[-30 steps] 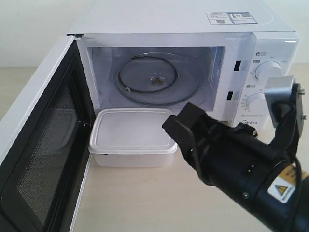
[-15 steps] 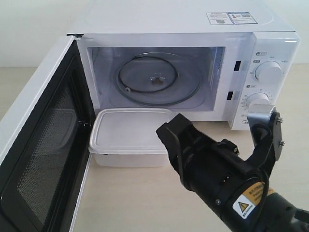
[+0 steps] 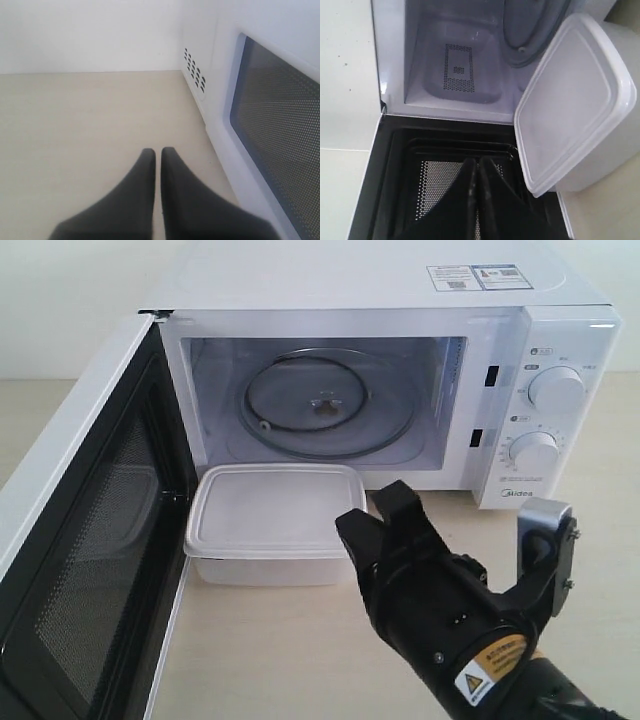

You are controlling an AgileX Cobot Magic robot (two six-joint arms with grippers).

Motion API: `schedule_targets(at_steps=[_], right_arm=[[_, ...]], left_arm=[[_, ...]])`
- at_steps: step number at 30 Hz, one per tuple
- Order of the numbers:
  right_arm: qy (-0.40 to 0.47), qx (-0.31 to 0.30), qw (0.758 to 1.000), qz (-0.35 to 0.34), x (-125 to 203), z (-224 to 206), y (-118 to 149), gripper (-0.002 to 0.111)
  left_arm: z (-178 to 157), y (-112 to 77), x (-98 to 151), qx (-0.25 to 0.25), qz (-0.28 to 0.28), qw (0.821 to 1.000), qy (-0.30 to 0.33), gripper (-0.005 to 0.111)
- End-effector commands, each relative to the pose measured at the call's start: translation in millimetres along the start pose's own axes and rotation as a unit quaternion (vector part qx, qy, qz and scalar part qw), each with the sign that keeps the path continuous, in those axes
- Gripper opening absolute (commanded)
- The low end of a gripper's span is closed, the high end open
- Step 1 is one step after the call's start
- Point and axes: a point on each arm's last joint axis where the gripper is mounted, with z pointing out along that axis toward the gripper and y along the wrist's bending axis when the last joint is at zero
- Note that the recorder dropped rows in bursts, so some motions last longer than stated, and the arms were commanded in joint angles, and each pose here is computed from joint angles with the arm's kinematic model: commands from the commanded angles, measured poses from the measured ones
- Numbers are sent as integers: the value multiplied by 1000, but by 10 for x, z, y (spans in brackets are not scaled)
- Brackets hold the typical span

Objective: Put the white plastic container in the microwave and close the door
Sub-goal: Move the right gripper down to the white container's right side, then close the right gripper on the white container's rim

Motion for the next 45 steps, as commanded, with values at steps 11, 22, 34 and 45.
schedule_targets(at_steps=[11, 22, 34, 45], right_arm=[[5, 41, 999, -22, 111, 105, -159, 0], [24, 66, 997, 14, 341, 418, -224, 10], [16, 80, 993, 80, 579, 705, -252, 45], [-20, 133, 984, 116, 581, 747, -305, 45]], left_arm=[[1, -2, 7, 2, -7, 1000, -1, 4], [1, -2, 7, 2, -7, 1000, -1, 4], [1, -2, 7, 2, -7, 1000, -1, 4], [1, -2, 7, 2, -7, 1000, -1, 4]])
